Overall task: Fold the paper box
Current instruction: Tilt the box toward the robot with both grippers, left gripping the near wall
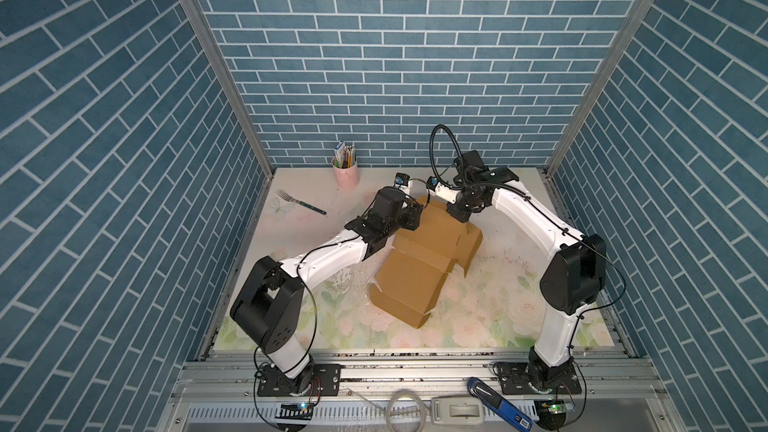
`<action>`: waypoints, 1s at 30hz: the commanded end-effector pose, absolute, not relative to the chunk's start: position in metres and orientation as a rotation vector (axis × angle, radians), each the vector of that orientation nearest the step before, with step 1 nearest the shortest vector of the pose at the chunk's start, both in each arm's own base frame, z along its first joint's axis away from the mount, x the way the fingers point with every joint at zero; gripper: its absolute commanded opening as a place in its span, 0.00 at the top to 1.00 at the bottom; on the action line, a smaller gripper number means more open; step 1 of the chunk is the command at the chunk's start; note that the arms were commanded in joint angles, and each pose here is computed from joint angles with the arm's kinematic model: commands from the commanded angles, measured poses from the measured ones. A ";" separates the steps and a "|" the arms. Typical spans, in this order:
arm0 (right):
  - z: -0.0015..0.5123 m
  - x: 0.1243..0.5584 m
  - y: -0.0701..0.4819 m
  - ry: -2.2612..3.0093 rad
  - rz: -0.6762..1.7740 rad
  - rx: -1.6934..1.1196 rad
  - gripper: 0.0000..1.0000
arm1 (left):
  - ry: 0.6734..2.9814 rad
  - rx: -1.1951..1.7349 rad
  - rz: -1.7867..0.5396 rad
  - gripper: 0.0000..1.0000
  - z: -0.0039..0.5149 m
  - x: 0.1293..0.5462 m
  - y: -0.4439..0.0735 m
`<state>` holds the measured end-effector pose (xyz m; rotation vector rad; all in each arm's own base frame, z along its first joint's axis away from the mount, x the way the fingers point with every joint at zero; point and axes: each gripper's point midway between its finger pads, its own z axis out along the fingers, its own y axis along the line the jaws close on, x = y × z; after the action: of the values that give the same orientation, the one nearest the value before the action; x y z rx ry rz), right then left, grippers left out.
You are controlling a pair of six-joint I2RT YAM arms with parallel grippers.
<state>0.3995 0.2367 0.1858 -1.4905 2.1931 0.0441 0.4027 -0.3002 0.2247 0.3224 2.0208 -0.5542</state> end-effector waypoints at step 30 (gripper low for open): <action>0.224 0.354 0.226 1.859 -0.515 -1.348 0.94 | 2.155 0.160 -0.398 0.42 0.179 0.342 -0.204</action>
<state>0.3495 0.2222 0.1925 -1.4397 1.9533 -0.4751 0.3466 -0.2104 0.1860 0.1938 2.1380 -0.4040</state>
